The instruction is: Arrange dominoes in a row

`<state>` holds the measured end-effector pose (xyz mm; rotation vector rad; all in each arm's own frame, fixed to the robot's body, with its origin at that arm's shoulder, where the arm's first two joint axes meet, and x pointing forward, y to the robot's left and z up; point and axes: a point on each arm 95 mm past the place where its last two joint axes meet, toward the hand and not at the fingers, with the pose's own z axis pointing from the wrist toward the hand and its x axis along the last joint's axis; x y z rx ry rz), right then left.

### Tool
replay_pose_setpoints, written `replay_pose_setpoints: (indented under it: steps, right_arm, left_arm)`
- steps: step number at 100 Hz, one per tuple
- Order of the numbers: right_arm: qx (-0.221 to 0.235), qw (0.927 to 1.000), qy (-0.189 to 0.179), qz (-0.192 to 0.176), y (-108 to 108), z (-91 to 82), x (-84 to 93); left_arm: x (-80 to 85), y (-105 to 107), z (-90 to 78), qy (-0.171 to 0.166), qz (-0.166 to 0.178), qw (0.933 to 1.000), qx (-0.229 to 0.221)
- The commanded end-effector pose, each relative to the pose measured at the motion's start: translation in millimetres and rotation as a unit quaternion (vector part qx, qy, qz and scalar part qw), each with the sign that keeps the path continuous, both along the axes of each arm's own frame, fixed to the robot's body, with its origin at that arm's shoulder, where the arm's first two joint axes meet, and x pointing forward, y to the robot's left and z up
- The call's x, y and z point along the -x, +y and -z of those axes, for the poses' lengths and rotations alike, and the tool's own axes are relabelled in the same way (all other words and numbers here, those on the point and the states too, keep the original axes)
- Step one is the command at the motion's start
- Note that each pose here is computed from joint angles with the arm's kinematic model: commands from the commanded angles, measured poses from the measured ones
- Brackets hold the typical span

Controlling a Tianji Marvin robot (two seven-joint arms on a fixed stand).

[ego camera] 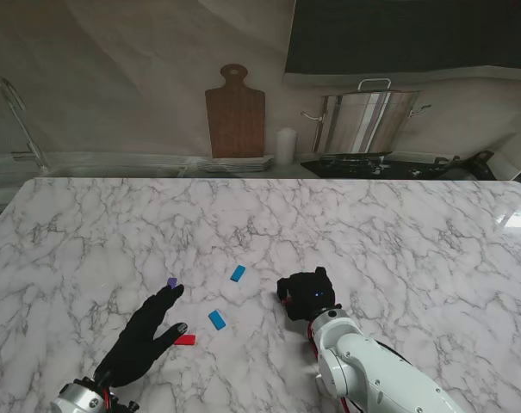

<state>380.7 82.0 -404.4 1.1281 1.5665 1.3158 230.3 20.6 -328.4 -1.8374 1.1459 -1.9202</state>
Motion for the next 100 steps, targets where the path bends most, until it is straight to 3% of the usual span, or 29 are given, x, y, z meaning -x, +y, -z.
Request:
replay_pose_setpoints:
  steps: [1,36,65,100]
  right_arm:
    - [0.006,0.9999,0.007,0.005,-3,6.0,3.1]
    - [-0.002,1.0,0.001,0.008,-1,6.3,-0.1]
    - [-0.034,0.9993,-0.008,0.012,0,-6.4,5.1]
    - [-0.032,0.9993,-0.02,0.006,-1,-12.6,7.0]
  left_arm:
    - [2.5,-2,2.4,0.008,0.007,0.9999,0.0]
    - [2.4,-2,2.0,0.009,0.006,0.9999,-0.001]
    - [2.2,-2,2.4,0.009,0.007,0.9999,-0.002]
    - [2.7,-2,2.2,0.013,0.01,0.9999,-0.005]
